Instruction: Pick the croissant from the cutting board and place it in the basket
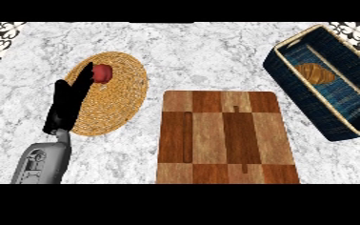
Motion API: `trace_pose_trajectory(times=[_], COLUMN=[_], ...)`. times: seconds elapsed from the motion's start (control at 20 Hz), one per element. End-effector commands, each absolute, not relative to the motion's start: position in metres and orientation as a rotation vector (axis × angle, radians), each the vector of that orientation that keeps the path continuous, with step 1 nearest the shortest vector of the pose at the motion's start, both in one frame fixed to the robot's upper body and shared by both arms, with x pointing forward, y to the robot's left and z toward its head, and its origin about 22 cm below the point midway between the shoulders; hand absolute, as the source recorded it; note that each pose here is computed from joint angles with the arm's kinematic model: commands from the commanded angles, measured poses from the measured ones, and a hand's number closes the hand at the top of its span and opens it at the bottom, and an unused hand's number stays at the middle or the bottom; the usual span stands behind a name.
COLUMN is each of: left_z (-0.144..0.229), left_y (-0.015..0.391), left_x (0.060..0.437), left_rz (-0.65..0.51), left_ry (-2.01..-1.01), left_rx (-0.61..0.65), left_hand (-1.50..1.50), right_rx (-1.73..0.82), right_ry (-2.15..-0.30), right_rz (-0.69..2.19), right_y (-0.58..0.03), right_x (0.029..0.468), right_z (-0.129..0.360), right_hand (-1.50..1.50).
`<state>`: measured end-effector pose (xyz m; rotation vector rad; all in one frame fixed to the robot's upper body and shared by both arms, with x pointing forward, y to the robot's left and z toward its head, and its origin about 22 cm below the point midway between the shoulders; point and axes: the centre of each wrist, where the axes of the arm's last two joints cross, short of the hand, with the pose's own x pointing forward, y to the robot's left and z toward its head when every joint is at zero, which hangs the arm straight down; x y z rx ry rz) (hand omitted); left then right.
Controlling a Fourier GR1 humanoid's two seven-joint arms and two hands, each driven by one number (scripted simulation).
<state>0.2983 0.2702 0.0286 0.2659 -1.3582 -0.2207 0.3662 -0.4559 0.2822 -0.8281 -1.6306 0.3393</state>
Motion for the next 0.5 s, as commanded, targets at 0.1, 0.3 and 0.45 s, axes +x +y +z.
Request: trace_pose_trajectory(times=[0.1, 0.3, 0.45], left_z=[0.016, 0.017, 0.030], left_y=[0.280, 0.279, 0.282], left_x=[0.285, 0.287, 0.294], left_rz=[-0.204, -0.219, -0.234], left_ry=[-1.360, -1.369, -1.371], left_rx=[0.255, 0.255, 0.264], left_hand=[0.00, 0.00, 0.00], right_rx=[-0.818, -0.835, -0.823], right_ry=[-1.579, -1.563, -1.556], right_rz=[0.067, 0.059, 0.076], right_y=[-0.531, -0.574, -0.599], right_x=[0.320, 0.278, 0.253], right_z=[0.286, 0.298, 0.278], right_hand=[-1.50, -1.50, -1.50])
